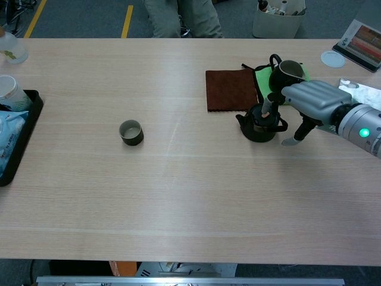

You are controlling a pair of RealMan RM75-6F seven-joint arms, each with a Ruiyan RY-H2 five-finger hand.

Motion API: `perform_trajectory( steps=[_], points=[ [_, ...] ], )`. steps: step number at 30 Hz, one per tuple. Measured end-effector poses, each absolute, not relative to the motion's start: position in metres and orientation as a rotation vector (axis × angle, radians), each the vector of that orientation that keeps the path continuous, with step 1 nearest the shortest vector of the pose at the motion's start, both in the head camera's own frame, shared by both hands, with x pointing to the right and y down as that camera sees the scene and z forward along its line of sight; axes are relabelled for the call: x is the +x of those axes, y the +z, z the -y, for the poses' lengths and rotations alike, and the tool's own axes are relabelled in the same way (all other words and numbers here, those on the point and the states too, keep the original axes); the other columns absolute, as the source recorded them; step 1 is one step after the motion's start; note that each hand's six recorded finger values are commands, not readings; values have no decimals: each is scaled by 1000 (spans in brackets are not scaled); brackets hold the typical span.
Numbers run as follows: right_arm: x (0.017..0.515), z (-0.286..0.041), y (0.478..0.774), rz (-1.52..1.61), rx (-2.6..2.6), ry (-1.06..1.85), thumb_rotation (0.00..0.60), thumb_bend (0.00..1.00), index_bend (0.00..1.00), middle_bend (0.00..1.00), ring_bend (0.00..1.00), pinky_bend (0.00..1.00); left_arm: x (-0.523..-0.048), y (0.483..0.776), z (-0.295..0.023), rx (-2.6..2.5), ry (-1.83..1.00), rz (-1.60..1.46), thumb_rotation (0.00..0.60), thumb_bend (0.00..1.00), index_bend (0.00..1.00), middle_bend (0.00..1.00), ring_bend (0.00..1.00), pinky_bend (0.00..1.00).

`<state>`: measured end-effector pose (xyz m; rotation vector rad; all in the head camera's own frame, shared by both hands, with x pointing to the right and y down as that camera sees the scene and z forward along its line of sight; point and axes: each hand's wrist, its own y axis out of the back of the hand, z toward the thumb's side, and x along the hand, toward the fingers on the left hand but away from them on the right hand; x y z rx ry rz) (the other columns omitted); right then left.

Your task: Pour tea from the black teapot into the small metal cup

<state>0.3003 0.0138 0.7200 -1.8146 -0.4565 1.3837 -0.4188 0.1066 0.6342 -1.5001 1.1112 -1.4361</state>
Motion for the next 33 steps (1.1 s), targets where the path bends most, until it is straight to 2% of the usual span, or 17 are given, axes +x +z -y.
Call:
perform_trajectory(
  steps=[33],
  points=[
    [293, -38, 750, 421, -1872, 1440, 600, 80, 378, 450, 353, 53, -426, 633, -110, -1507, -1439, -1121, 600, 417, 74, 118, 90, 84]
  ],
)
